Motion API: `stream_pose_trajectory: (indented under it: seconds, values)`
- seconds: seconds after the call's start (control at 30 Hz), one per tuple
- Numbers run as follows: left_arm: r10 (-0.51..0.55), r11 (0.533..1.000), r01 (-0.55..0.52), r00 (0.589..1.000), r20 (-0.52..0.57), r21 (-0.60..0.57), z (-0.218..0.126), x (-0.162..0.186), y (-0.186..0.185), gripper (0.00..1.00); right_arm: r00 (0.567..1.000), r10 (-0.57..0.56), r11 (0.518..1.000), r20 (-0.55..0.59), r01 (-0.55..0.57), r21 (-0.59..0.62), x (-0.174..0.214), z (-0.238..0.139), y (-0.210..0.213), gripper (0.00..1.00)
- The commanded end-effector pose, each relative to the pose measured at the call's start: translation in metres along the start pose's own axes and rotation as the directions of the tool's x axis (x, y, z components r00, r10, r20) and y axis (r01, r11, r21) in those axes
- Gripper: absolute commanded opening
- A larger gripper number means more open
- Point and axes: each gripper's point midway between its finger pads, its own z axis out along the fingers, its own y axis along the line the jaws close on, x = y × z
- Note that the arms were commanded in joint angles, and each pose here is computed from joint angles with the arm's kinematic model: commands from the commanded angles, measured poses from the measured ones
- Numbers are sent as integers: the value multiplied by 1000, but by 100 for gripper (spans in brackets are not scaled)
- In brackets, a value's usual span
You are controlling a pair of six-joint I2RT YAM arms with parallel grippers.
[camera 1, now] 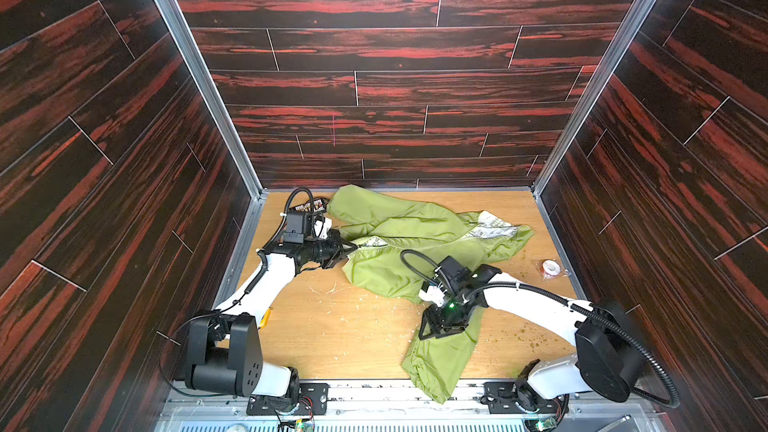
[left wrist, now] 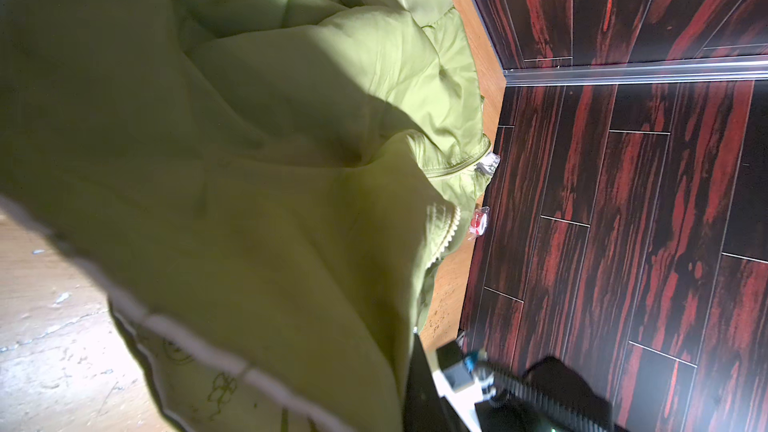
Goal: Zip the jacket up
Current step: 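Grasp the jacket hem nearest the robot with the right gripper and lift it, then lift the gripped hem with the right gripper toward the left gripper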
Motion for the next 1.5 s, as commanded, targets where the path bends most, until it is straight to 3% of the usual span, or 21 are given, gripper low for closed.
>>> stream_pose_trajectory:
  seconds: [0.0,0.37,0.57,0.63,0.73,0.83,0.9,1.07,1.13,1.23,1.37,1.47]
  values:
    - [13,1000,-12,1000,-19,0,-2,7,0,0,997,-43,998,-57,45,47,9,4,8,63]
    - [-11,1000,10,1000,-24,-26,2,7,9,0,973,-142,981,-180,163,106,30,38,21,61]
    - [-30,999,29,999,-27,-31,4,4,9,0,979,-104,976,-175,135,173,26,65,10,58]
    - [-31,999,30,999,-28,-31,5,3,8,0,988,-71,962,-134,103,253,19,71,-8,48]
    - [-26,999,25,999,-31,-30,5,3,8,0,997,-57,940,-46,69,335,3,66,-19,22]
    - [-26,999,25,999,-33,-26,5,2,6,0,995,-80,942,66,54,330,-22,44,-4,4]
    - [-23,1000,22,999,-28,-17,5,0,3,0,984,-96,961,150,52,273,-44,21,15,0]
    - [-12,1000,12,1000,-11,11,3,-6,-9,0,930,-118,993,347,113,35,-99,-36,70,0]
    - [-7,1000,7,1000,-5,24,2,-10,-15,0,920,-126,987,371,155,-49,-114,-45,89,0]
    - [0,999,0,1000,-2,39,0,-13,-23,0,939,-144,966,313,202,-160,-120,-31,109,0]
    - [12,998,-12,1000,-3,55,-1,-15,-30,0,961,-142,959,236,192,-206,-119,-5,101,26]
    - [25,997,-24,1000,-15,71,-2,-14,-35,0,950,-116,956,290,186,-228,-125,-22,95,42]
